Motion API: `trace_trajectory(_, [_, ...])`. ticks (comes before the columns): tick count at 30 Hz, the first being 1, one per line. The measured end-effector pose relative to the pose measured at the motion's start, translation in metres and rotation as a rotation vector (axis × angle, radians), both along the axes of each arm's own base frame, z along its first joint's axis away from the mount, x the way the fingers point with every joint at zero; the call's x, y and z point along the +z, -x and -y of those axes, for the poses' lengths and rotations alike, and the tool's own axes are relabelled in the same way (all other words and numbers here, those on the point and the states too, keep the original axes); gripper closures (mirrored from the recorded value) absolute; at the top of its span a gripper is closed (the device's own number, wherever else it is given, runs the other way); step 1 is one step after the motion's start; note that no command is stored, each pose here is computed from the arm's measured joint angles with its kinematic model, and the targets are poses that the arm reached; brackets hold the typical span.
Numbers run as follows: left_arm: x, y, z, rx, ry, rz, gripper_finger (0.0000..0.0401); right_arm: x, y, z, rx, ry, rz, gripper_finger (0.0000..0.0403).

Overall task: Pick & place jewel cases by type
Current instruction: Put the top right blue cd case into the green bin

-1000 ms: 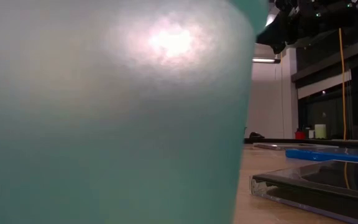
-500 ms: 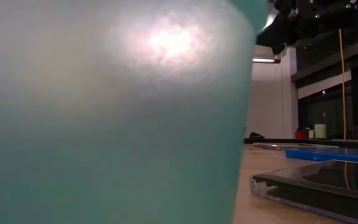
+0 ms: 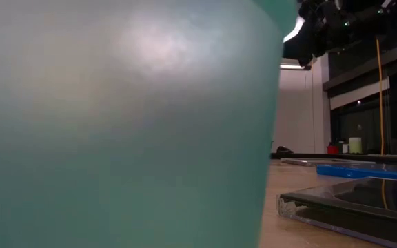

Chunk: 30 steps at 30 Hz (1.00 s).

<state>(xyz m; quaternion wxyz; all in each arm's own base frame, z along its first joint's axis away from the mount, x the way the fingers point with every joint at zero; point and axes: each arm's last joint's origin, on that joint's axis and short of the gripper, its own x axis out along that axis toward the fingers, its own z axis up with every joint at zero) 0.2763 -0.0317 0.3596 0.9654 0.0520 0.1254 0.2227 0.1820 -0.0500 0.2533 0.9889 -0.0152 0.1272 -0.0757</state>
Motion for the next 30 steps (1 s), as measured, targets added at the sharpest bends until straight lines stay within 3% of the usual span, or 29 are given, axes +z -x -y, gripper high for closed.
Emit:
trace_trajectory(19, [-0.038, -0.003, -0.03, 0.128, 0.73, 0.187, 0.037, 0.0, 0.0, 0.0, 0.017, 0.027, -0.003, 0.0397])
trace_trajectory(23, [-0.036, -0.004, -0.037, 0.122, 0.795, 0.216, 0.037, 0.0, 0.0, 0.0, 0.019, 0.028, -0.003, 0.0397])
trace_trajectory(30, [-0.036, -0.004, -0.039, 0.121, 0.796, 0.224, 0.037, 0.0, 0.0, 0.0, 0.02, 0.031, -0.004, 0.0397])
